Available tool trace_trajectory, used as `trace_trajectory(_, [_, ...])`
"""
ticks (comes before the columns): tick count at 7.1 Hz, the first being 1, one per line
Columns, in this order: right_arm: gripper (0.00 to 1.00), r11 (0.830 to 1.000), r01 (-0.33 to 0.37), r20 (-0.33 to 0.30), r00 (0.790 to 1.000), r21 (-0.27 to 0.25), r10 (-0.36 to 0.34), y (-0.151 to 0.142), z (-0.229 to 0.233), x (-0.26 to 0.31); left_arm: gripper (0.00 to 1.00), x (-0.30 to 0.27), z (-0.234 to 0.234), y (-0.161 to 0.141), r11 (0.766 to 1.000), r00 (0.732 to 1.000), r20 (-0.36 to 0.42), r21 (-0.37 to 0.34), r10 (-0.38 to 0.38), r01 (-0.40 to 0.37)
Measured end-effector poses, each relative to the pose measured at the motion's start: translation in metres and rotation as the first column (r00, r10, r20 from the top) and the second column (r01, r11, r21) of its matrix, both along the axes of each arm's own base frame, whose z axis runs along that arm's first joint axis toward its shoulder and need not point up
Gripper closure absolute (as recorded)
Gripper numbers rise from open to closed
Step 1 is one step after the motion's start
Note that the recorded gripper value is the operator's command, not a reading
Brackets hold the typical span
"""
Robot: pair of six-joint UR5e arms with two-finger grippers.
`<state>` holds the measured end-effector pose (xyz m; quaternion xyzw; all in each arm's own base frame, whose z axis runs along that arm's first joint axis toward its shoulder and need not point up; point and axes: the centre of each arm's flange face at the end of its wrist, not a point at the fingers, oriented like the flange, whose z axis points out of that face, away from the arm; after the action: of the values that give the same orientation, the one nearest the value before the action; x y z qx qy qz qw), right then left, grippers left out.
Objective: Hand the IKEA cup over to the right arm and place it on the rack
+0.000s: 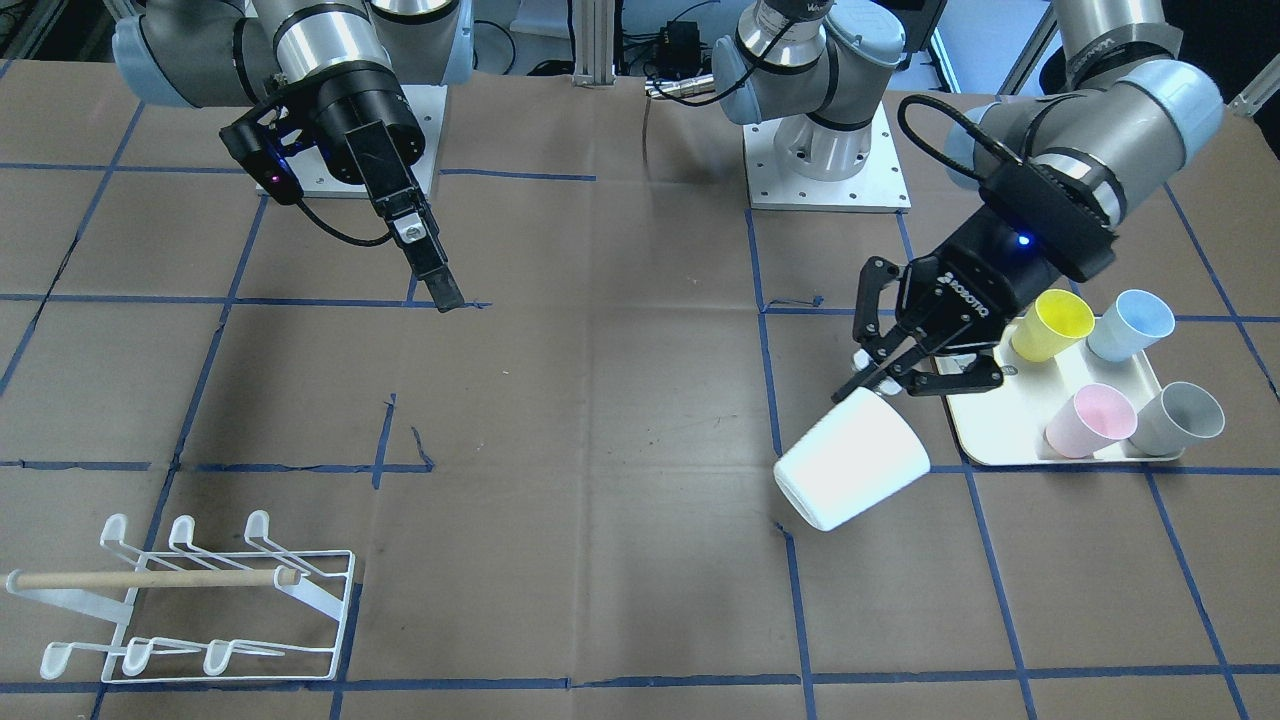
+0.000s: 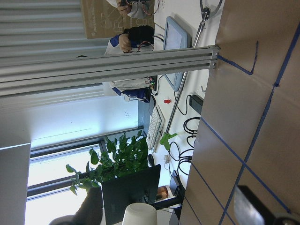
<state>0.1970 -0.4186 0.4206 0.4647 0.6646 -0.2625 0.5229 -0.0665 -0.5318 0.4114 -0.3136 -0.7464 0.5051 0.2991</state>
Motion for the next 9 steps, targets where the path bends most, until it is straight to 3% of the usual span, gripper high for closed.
trace_trajectory(3, [0.0,1.0,0.021,0.04,0.999,0.023,-0.022,0.001,-0.014,0.002,1.0,-0.035,-0.032,0.047,0.984,0.988,-0.063,-0.118,-0.145,0.137])
trace_trajectory(7, [0.0,0.999,-0.007,0.035,0.999,0.049,0.006,0.007,-0.02,0.026,1.0,-0.081,-0.047,0.06,0.961,0.969,-0.051,-0.148,-0.243,0.233])
trace_trajectory(9, [0.0,0.998,0.023,0.009,1.0,0.06,-0.024,0.011,-0.022,0.035,1.0,-0.095,-0.051,0.064,0.954,0.961,-0.052,-0.148,-0.271,0.261])
